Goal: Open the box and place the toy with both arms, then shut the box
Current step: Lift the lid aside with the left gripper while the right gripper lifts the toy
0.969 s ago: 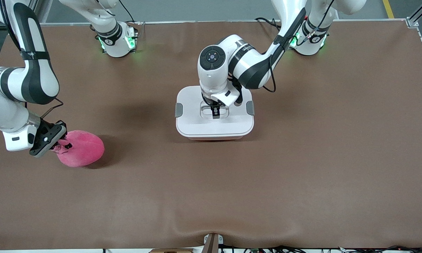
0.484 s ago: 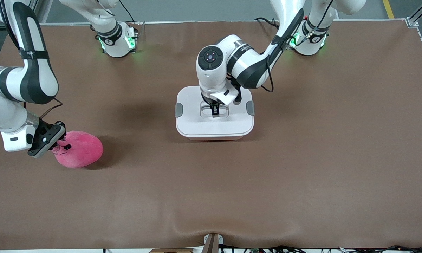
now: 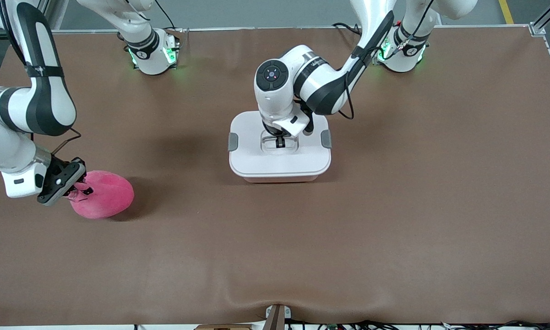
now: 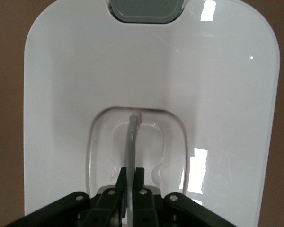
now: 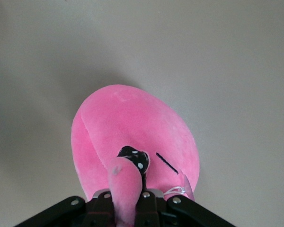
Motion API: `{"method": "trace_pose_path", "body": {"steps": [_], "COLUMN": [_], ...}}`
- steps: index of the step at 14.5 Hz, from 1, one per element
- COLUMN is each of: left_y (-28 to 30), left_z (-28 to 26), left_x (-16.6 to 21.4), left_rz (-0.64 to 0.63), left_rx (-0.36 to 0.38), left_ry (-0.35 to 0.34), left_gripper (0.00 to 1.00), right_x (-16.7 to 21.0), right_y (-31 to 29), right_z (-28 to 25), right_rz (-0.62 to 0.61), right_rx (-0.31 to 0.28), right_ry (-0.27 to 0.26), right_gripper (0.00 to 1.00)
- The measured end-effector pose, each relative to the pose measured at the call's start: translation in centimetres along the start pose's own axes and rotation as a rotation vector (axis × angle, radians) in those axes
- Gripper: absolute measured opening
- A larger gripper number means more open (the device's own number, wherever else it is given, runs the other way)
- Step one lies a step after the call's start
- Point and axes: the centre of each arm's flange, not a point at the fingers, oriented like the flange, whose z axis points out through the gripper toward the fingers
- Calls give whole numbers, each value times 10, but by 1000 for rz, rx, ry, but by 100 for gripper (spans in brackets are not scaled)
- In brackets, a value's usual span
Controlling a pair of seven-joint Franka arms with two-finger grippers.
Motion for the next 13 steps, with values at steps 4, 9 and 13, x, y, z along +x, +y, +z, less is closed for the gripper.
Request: {"method": "trace_pose_path", "body": {"steps": [4, 9, 13], "left_y": [0, -3, -9], "left_z": [-3, -33, -58], "left_x": [0, 6, 13], "left_rz": [1, -1, 16], "left_rx": [-2, -10, -11], "left_ry": [-1, -7, -6], "left_gripper": [7, 7, 7], "right_x": [-1, -2, -1], "right_y": [-1, 0, 0], "right_z": [1, 1, -1], "right_rz": [-14, -18, -41], "right_rx": [11, 11, 7], "right_ry": [-6, -7, -8], "right_gripper": [13, 13, 13]}}
